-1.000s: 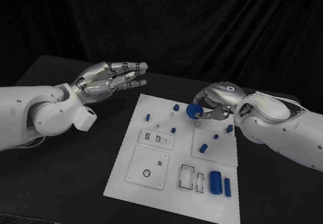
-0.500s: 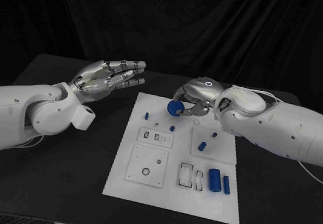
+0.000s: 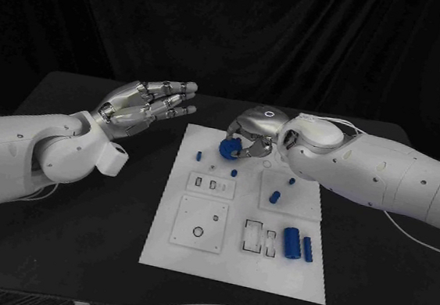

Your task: Assemble the parts on the task board

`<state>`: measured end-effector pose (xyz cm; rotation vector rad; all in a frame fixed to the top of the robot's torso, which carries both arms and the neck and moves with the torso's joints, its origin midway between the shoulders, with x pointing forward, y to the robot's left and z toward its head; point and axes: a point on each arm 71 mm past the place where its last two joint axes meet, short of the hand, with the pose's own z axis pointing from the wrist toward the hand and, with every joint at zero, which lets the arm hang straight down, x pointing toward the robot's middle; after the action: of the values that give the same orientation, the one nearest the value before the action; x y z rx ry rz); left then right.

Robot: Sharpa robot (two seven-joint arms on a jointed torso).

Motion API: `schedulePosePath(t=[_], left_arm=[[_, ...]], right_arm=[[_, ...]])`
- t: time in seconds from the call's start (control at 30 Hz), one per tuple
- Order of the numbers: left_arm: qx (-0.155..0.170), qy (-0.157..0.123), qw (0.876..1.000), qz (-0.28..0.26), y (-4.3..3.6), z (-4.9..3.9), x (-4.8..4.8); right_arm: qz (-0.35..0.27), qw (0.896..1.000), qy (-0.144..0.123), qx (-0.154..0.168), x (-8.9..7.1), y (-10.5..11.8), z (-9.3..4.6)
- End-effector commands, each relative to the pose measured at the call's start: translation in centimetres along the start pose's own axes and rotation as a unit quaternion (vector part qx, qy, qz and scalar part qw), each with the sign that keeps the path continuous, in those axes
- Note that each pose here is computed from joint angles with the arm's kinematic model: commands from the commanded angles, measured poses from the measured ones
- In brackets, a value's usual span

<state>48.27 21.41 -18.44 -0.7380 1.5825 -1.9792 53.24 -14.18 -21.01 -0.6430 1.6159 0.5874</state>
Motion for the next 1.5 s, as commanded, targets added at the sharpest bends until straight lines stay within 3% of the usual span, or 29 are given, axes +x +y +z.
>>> schedulePosePath(t=[0.03, 0.43, 1.5], left_arm=[[0.004, 0.006, 1.0, -0.007, 0.01, 0.1, 0.21], [0.002, 0.007, 1.0, -0.007, 0.05, 0.17, 0.25], [-0.003, 0.011, 1.0, -0.011, 0.3, 0.19, 0.31]], right_arm=[[0.001, 1.0, 0.026, 0.004, 0.6, -0.2, 0.1], [0.003, 0.999, 0.042, 0.01, 1.1, -0.4, 0.1], [0.004, 0.999, 0.043, 0.02, 1.5, -1.2, -0.6]])
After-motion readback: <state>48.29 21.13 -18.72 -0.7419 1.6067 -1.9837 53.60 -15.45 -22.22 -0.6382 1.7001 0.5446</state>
